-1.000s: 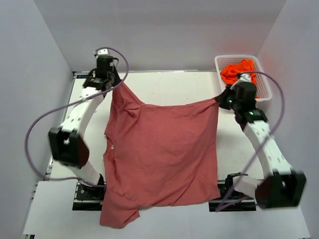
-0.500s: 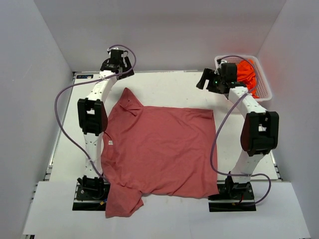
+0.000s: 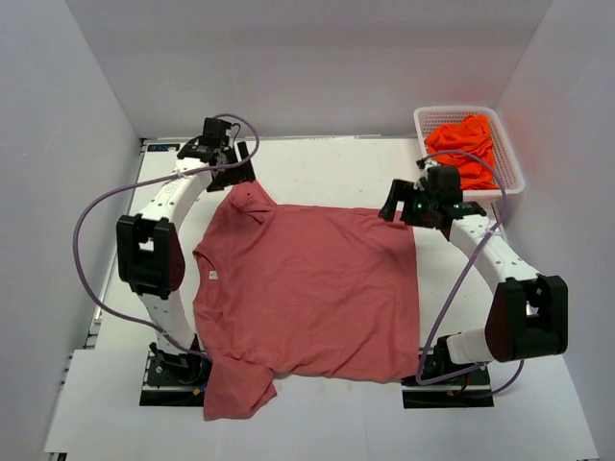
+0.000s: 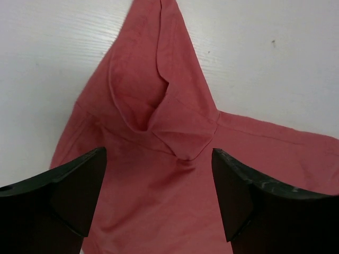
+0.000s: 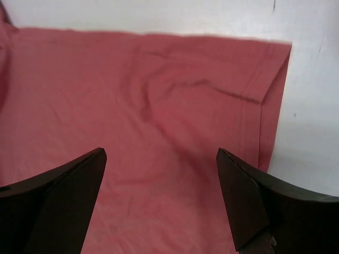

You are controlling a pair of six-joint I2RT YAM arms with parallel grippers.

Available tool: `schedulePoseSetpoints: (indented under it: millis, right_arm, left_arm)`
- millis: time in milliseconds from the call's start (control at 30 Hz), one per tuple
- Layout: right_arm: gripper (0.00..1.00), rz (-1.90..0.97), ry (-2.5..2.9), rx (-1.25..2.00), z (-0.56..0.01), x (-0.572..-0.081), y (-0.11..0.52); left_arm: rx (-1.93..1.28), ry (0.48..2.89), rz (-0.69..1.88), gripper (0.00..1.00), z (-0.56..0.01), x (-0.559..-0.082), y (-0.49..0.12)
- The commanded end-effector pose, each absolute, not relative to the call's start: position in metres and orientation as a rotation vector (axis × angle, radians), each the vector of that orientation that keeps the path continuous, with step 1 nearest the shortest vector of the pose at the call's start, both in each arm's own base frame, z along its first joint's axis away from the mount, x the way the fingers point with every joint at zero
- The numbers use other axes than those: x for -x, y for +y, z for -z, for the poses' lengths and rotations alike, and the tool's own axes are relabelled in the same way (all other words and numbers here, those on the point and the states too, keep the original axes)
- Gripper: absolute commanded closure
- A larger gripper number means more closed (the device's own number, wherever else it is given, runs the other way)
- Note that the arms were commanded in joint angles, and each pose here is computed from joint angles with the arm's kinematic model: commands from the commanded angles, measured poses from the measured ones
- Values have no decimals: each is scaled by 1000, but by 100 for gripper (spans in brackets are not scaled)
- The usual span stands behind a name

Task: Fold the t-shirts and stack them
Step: Flatten out the tshirt

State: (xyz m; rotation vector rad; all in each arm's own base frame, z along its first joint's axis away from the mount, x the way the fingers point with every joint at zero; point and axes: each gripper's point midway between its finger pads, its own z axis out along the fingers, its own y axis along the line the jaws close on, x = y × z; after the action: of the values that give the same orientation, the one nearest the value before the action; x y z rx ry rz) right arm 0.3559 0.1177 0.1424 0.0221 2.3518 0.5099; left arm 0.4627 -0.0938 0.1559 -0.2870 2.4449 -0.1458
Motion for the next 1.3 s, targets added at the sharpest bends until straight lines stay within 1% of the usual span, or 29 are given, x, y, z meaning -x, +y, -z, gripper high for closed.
schedulePoseSetpoints:
  millis: [0, 33, 67, 100, 167, 200, 267, 300, 333, 367, 433, 500, 533, 633, 667, 767, 800, 833, 867, 933, 1000, 1100, 1133, 1167, 1200, 1267]
  right_arm:
    - [10, -491, 2437, -33, -113, -338, 117]
    - [10, -494, 2449, -38, -109, -337, 118]
    - [10, -505, 2468, -44, -103, -333, 119]
    - [10, -505, 2499, -54, -93, -331, 118]
    - [10, -495, 2520, -50, -84, -329, 118]
    - [10, -495, 2524, -49, -82, -329, 118]
    - [10, -484, 2550, -51, -73, -330, 117]
    - [10, -488, 2557, -51, -72, -329, 117]
    - [10, -483, 2567, -56, -68, -329, 117]
    - [10, -479, 2579, -59, -63, -328, 116]
    - [10, -478, 2587, -60, -61, -327, 116]
    - [10, -469, 2608, -66, -56, -327, 114]
    - [10, -469, 2605, -60, -56, -329, 115]
    - [10, -464, 2631, -61, -49, -327, 114]
    - [10, -464, 2634, -61, -48, -327, 114]
    - [10, -470, 2643, -63, -45, -326, 115]
    - [10, -469, 2646, -59, -43, -325, 115]
    - [10, -465, 2649, -61, -41, -325, 114]
    - [10, -463, 2653, -60, -40, -324, 114]
    - [10, -449, 2661, -60, -39, -325, 112]
    - [10, -447, 2654, -53, -41, -328, 113]
    - [10, -434, 2664, -58, -40, -331, 111]
    - [10, -430, 2659, -54, -42, -335, 112]
    - [10, -418, 2660, -62, -44, -337, 110]
    - [10, -417, 2652, -57, -48, -338, 111]
    - [10, -406, 2642, -55, -52, -340, 110]
  left_arm:
    - [223, 2527, 216, 11, -126, -468, -109]
    - [184, 2527, 219, 11, -124, -474, -112]
    - [165, 2573, 221, 11, -106, -476, -114]
    - [137, 2583, 257, 15, -102, -479, -120]
    - [85, 2568, 277, 18, -101, -492, -126]
    - [81, 2577, 291, 21, -90, -497, -129]
    - [55, 2564, 286, 23, -89, -508, -130]
    - [54, 2557, 288, 27, -91, -513, -131]
    - [44, 2587, 278, 30, -78, -513, -131]
    - [33, 2600, 272, 37, -74, -513, -130]
    - [30, 2611, 283, 45, -70, -512, -132]
    - [27, 2632, 297, 56, -61, -508, -134]
    - [27, 2632, 297, 73, -61, -508, -134]
    - [21, 2624, 315, 100, -63, -510, -136]
    - [21, 2624, 315, 100, -63, -510, -136]
    - [-65, 2556, 399, 100, -91, -518, -148]
    - [-118, 2542, 410, 100, -92, -520, -150]
    - [-167, 2488, 439, 100, -107, -525, -160]
    - [-214, 2469, 490, 100, -110, -524, -167]
    - [-311, 2405, 508, 100, -126, -532, -173]
    - [-358, 2369, 526, 100, -126, -544, -178]
    - [-381, 2321, 481, 89, -129, -568, -178]
    - [-353, 2364, 449, 88, -106, -576, -169]
    - [-313, 2341, 396, 88, -120, -590, -163]
    - [-272, 2347, 373, 67, -118, -598, -154]
    - [-222, 2319, 304, 13, -119, -613, -141]
